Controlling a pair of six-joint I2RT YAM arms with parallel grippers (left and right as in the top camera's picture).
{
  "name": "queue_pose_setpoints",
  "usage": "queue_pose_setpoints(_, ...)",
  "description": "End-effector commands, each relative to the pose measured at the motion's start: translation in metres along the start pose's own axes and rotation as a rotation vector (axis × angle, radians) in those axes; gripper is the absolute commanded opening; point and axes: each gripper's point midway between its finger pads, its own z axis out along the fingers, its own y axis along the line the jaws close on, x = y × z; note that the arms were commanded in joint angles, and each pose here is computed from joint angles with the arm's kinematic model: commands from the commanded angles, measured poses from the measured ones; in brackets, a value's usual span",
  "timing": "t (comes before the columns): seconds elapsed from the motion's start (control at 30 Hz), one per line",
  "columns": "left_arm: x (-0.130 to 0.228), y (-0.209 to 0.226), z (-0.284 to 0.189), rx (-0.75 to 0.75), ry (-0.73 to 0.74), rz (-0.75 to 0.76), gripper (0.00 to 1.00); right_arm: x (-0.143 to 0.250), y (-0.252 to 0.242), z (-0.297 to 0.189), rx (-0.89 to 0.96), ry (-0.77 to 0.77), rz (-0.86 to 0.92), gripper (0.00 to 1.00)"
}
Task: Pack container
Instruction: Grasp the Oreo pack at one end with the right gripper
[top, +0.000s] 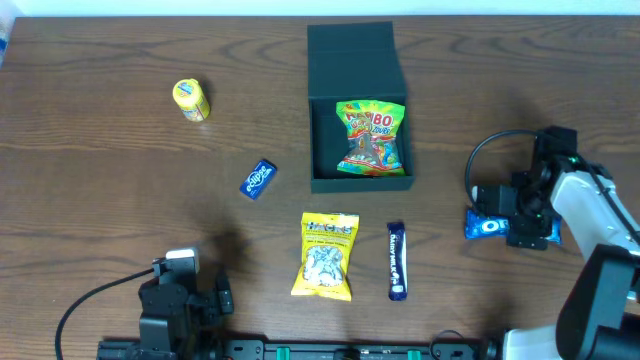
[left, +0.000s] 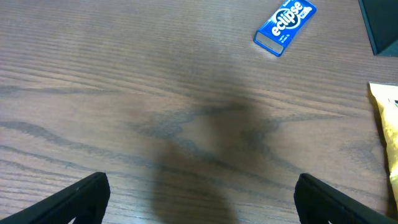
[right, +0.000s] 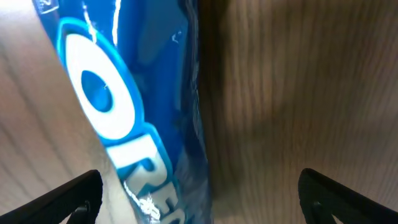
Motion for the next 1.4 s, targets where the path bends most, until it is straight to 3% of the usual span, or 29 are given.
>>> queue_pose_setpoints(0.0,0.0185,0.0033,0.0059,-0.018,0.065,-0.015,0.96,-0.006,0.0115,0.0093,-0.032,-0.023,0.013,0.99)
queue_pose_setpoints(0.17,0.0185,0.0033,0.0059,-0.018,0.065,-0.015,0.96,-0.0061,0.0122,0.0104,-0.032,-0.022,0.028,0.98)
queue_pose_setpoints(0.37,0.0185,0.0033,0.0059,-0.018,0.065,-0.015,0.96,-0.006,0.0122,0.0105,-0.031,-0.022,0.029,0.72)
queue_pose_setpoints(0.53,0.0185,0.0033,0.0059,-0.018,0.065,-0.015,0.96,-0.0061,0.0126,0.0107,-0.032,-0.022,0.033,0.66)
queue_pose_setpoints(0.73,0.0185,0.0033,0.0059,-0.018,0.065,-0.015,0.96,-0.0061,0.0131,0.0107,-0.035,-0.022,0.048,0.47)
queue_pose_setpoints(1.37,0.0185,0.0033,0.0059,-0.018,0.065,-0.015,0.95,-0.0058,0.0157,0.0106,-0.045,-0.019,0.076,0.29)
